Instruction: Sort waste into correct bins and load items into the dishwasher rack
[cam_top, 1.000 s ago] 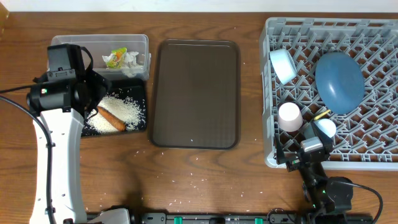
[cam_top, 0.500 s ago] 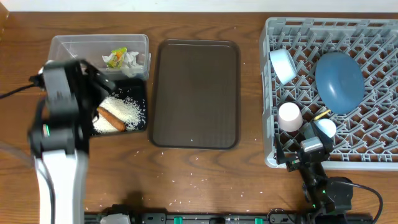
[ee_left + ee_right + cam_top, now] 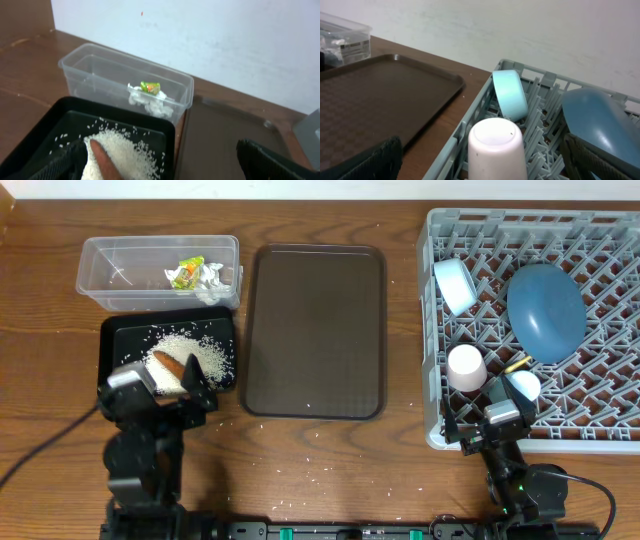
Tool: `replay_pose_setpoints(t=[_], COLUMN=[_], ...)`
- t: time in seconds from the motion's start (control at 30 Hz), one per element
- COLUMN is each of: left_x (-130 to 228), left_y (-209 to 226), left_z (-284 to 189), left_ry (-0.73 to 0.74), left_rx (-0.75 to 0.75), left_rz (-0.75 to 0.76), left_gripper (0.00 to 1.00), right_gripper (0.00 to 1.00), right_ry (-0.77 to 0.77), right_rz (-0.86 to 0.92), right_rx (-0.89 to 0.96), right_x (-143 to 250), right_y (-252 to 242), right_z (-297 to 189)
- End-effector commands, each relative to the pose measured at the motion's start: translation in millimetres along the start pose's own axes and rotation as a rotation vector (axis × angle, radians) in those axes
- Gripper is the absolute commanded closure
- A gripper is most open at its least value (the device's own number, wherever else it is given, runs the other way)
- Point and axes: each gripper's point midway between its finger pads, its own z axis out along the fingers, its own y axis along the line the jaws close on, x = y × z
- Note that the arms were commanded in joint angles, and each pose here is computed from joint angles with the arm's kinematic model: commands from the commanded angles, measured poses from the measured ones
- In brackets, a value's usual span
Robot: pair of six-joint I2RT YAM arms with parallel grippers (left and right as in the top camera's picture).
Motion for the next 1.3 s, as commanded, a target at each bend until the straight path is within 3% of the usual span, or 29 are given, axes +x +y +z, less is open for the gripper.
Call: replay_pose_setpoints(t=[0.0,0.3,0.6,0.83,1.0,1.27], left_x=[15.3,41.3,43.3,68.1,97.1,97.9], left_y=[0.9,7.1,7.9,13.0,19.9,20.1], left_z=[-1.1,6.2,4.2,14.0,18.2,18.4], left_ry=[-0.049,-0.196,-0.235,-0.186,-0.067,-0.064], left_rx=[0.036,0.079,0.081,0.074,0.055,0.054], left_rz=[0.034,0.060,0.126,0.147,0.158,0.158], left_gripper=[0.03,0.03,0.03,0.03,0.03,0.03], right_gripper=[0.01,0.01,0.01,0.01,0.01,0.01], right_ry=[-0.001,-0.002,-0.002,-0.001,-0.001,-0.002], right_rz=[0.019,0.019,0.019,0.019,0.019,0.019], right_rx=[0.009,0.009,0.009,0.009,0.009,0.009], right_x=[0.5,0.4,0.4,0.5,0.5,0.4], right_y=[-1.9,-1.9,-1.9,-2.0,-1.9,-1.9], right_z=[-0.3,-0.4,-0.4,-0.3,-0.3,-0.4])
